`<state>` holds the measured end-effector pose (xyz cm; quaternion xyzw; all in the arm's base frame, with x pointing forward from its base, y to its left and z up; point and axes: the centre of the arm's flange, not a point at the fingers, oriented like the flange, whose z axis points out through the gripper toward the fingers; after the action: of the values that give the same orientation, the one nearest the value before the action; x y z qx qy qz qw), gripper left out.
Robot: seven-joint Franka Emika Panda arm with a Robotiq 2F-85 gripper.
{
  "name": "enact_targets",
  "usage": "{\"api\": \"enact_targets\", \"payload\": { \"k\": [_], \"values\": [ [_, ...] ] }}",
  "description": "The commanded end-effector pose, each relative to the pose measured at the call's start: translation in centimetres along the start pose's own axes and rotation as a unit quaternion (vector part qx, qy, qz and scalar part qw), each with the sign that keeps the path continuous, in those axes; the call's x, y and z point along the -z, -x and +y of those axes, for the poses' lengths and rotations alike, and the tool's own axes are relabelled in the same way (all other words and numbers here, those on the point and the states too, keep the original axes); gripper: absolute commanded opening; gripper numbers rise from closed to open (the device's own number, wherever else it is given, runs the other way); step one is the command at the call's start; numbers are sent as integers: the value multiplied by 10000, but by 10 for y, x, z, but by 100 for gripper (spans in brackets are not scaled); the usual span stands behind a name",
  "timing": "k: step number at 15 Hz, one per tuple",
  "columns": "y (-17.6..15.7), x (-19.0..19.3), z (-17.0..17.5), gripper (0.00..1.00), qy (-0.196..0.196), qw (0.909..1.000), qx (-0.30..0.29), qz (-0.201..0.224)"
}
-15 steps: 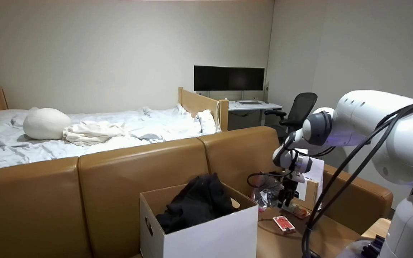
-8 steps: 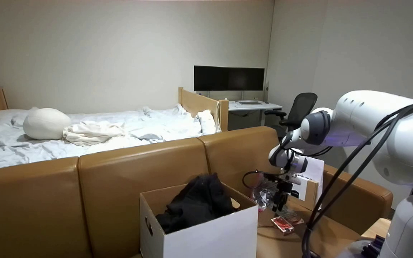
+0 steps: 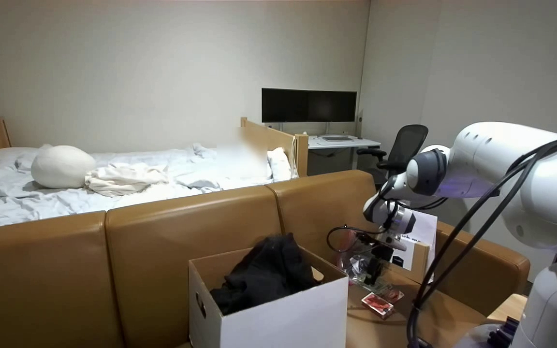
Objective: Pick up the packet and the card box and put them in the storage box
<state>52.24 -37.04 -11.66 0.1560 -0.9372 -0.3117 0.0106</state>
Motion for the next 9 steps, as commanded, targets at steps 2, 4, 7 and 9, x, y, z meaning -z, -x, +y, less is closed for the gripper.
{"api": "enact_targets", "payload": {
  "k": [2, 4, 7, 9],
  "values": [
    [-12, 13, -29, 100, -66, 9965, 608, -569],
    [-21, 19, -15, 100, -273, 9922, 1056, -609],
    [-18, 27, -8, 100, -420, 9822, 1736, -586],
    [-16, 35, -11, 100, -716, 9774, 1864, -695]
  ]
}}
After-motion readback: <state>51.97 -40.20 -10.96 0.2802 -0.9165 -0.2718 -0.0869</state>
